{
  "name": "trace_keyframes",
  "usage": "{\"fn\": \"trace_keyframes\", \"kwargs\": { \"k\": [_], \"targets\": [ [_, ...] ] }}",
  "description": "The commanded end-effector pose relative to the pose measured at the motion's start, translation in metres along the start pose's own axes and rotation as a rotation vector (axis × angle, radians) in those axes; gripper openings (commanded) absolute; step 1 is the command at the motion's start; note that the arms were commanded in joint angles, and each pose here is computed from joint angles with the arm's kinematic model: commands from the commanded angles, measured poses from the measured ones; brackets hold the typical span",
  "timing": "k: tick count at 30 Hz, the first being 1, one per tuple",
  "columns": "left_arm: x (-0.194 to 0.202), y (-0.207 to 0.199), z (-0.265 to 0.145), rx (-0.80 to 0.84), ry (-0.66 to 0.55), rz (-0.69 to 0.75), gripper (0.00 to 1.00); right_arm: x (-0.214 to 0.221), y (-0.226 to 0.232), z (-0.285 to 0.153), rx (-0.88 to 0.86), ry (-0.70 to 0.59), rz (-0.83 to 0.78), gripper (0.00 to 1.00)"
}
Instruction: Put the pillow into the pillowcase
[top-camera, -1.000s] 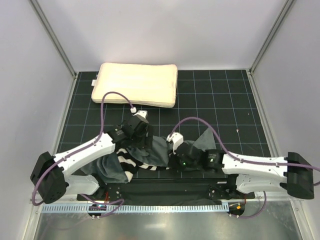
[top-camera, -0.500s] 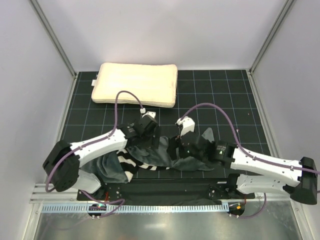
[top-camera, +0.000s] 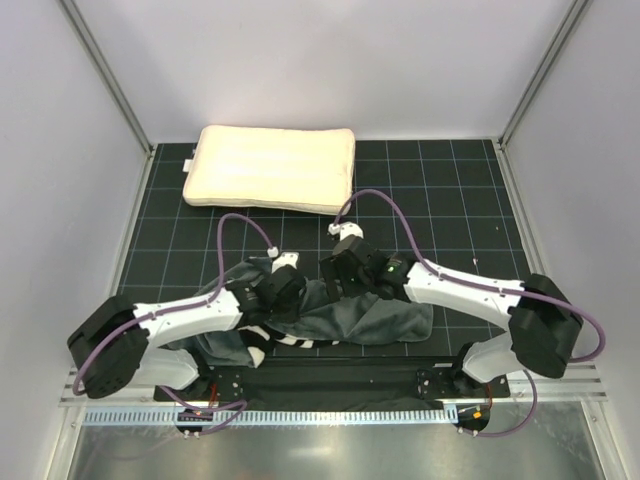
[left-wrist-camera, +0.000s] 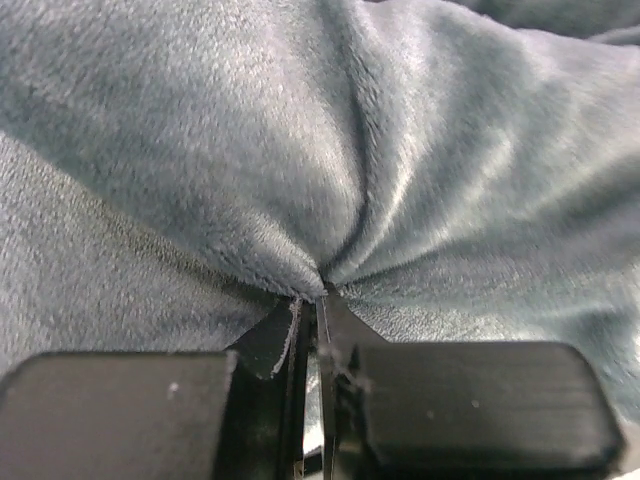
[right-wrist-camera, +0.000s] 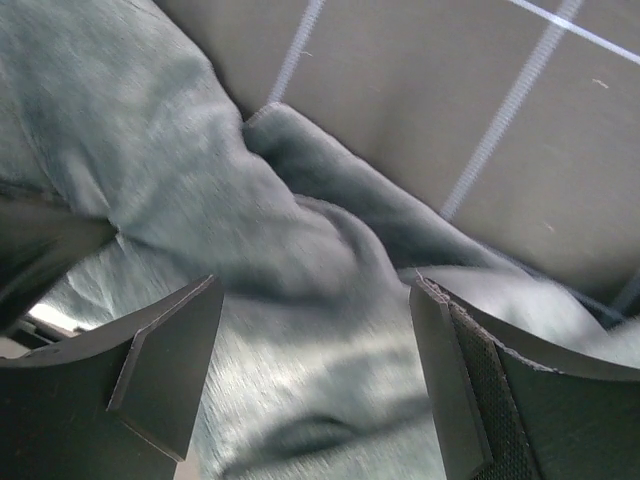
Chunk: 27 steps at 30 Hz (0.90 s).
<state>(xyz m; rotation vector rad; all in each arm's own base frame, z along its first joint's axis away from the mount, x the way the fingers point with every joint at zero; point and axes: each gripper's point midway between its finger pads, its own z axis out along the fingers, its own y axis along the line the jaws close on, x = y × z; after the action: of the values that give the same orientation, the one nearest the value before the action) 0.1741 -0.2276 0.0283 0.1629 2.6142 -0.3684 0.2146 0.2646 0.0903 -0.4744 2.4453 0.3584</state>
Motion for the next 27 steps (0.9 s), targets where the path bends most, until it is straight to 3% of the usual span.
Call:
{"fn": "trace_keyframes", "kwargs": {
  "k": [1,8,14,15,17,18,20,21,22,25,27],
  "targets": [
    [-0.002,-0.010,-0.009,0.057,-0.058,-0.066,0.08,-0.038,0.034,0.002,-0.127,-0.077,-0.018,0.83],
    [0.003,-0.007,-0.012,0.063,-0.068,-0.077,0.08,-0.034,0.054,0.028,-0.195,-0.026,-0.056,0.83],
    [-0.002,-0.001,-0.017,0.046,-0.098,-0.081,0.10,-0.006,0.066,0.039,-0.289,0.066,-0.082,0.82],
    [-0.005,-0.003,-0.021,0.053,-0.108,-0.080,0.10,-0.004,0.065,0.041,-0.285,0.070,-0.081,0.77],
    [-0.008,0.002,-0.026,0.032,-0.118,-0.080,0.13,0.000,0.064,0.043,-0.280,0.085,-0.088,0.50],
    [-0.013,0.000,-0.032,0.042,-0.136,-0.086,0.15,0.001,0.061,0.043,-0.264,0.087,-0.087,0.22],
    [-0.016,0.006,-0.040,0.026,-0.152,-0.087,0.24,-0.009,0.053,0.039,-0.215,0.049,-0.068,0.04],
    [-0.019,0.007,-0.043,0.024,-0.165,-0.091,0.29,-0.018,0.031,0.040,-0.110,0.018,-0.047,0.04],
    [-0.025,0.006,-0.052,0.038,-0.192,-0.100,0.47,-0.025,0.019,0.037,-0.059,-0.007,-0.029,0.04],
    [-0.039,0.013,-0.070,0.015,-0.255,-0.105,0.76,-0.057,-0.037,0.014,0.115,-0.098,0.100,0.04],
    [-0.045,0.024,-0.079,-0.037,-0.281,-0.094,0.84,-0.072,-0.068,-0.010,0.177,-0.154,0.184,0.04]
  ]
}}
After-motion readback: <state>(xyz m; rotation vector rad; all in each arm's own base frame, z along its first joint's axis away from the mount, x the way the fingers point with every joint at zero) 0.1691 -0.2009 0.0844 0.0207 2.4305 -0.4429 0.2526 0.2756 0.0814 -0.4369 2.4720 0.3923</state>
